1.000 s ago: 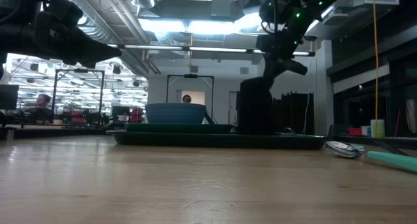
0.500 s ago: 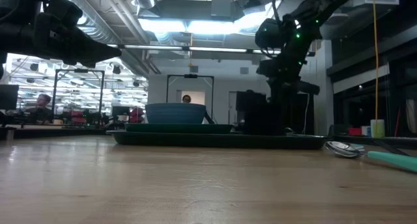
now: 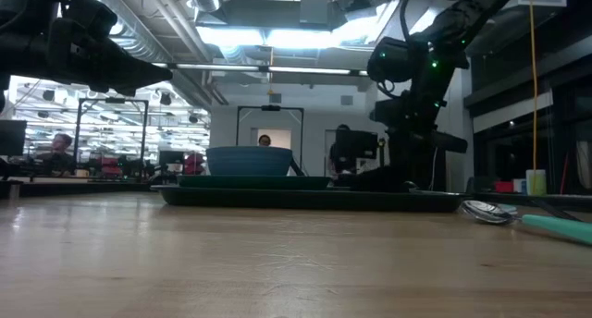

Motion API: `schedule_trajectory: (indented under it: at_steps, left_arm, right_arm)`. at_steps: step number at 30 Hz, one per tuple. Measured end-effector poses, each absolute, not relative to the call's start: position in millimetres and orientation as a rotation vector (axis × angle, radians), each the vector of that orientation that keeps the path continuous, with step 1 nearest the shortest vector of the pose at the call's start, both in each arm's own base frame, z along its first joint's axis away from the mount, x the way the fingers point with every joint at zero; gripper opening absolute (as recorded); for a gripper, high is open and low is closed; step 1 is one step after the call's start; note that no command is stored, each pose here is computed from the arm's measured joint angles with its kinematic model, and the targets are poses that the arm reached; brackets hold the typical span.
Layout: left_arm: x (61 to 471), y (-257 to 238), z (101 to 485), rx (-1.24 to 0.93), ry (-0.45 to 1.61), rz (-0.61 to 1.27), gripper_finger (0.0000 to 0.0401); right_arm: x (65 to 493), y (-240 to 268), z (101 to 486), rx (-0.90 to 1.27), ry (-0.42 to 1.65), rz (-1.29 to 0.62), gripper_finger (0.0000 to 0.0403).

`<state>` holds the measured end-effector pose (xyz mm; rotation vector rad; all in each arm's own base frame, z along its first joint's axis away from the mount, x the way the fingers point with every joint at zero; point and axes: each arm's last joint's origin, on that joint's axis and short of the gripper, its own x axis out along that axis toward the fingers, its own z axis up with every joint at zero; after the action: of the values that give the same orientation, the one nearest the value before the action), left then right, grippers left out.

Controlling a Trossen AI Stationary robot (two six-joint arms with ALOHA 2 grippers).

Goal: Set up tray
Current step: Put the black napkin on the green serving tray to the right of the green plate

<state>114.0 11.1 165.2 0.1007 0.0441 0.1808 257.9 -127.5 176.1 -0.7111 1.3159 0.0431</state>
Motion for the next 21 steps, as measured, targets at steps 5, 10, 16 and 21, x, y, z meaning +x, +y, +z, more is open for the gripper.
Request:
schedule_trajectory:
  at_steps: [5, 10, 16, 21]
  left_arm:
    - [114.0, 11.1, 165.2, 0.097, 0.044, 0.181, 0.0003]
    - [114.0, 11.1, 165.2, 0.093, 0.043, 0.181, 0.0003]
    - [114.1, 11.1, 165.2, 0.093, 0.043, 0.181, 0.0003]
    - [114.1, 11.1, 165.2, 0.093, 0.043, 0.181, 0.0003]
  right_arm:
    - [257.6, -126.8, 175.5, -0.625, 1.3, 0.014, 0.0037]
    - [257.7, -126.7, 175.6, -0.573, 1.293, -0.022, 0.0039]
    - [258.7, -124.5, 175.2, -0.491, 1.246, 0.015, 0.0041]
    - [258.4, -122.3, 174.6, -0.448, 1.227, 0.058, 0.0042]
